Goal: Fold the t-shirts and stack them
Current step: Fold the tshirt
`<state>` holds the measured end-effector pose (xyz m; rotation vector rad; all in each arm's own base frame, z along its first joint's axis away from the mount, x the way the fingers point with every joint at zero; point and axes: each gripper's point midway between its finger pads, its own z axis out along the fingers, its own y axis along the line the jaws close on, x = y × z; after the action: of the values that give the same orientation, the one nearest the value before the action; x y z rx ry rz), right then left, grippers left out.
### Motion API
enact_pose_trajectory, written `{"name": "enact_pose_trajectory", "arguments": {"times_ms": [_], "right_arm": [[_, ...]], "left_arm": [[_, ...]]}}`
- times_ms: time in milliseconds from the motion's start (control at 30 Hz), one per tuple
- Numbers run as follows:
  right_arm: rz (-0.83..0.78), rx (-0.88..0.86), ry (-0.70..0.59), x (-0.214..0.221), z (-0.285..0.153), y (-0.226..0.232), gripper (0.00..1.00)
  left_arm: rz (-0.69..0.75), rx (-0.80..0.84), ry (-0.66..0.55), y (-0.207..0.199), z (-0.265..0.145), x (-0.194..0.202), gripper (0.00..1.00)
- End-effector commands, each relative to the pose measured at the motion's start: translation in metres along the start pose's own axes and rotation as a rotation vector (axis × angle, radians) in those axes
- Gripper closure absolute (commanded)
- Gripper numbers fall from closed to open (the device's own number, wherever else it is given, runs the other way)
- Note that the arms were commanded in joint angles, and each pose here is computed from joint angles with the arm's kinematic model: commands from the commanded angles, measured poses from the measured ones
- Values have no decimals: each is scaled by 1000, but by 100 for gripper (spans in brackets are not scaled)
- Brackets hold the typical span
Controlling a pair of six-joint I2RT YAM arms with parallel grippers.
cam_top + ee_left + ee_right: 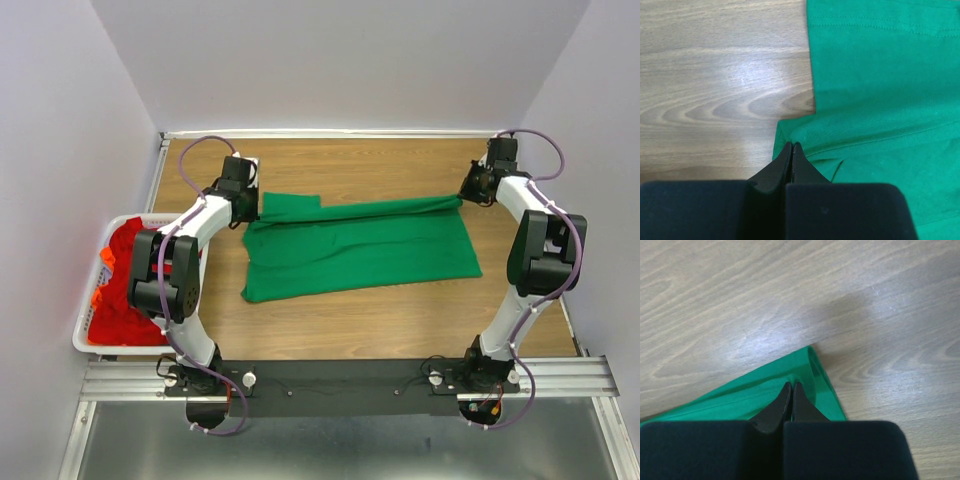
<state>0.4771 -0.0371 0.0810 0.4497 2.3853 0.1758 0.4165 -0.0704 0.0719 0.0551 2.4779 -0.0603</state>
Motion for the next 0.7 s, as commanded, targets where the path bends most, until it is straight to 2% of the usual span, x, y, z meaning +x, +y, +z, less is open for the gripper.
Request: {"name": "enact_pose_trajectory", "arguments": {"times_ms": [0,333,400,467,500,533,600,633,667], "right_arm": [[21,109,23,14,13,-32,99],[61,119,97,41,29,-37,99],[66,115,101,43,30,-36,95],[64,89,99,41,26,-31,82],[69,75,98,40,25,-28,77],[72,47,100,39,22,-23,67],[76,24,93,37,18,-18,54],[84,13,87,35,12,-15,45],[89,3,73,31,5,-11,41]], "left_arm": [[-14,-73,24,16,-8,11,100],[-61,-89,131,17,8,44,100],[-73,-93,139,17,9,46,100],[-95,-94,137,16,5,43,87],[-102,-93,132,15,4,40,61],[-116,-80,114,13,-2,33,42],[-127,-76,88,11,-9,23,14],[-134,-74,68,11,-15,16,11],[-136,-67,37,9,-19,2,10]]}}
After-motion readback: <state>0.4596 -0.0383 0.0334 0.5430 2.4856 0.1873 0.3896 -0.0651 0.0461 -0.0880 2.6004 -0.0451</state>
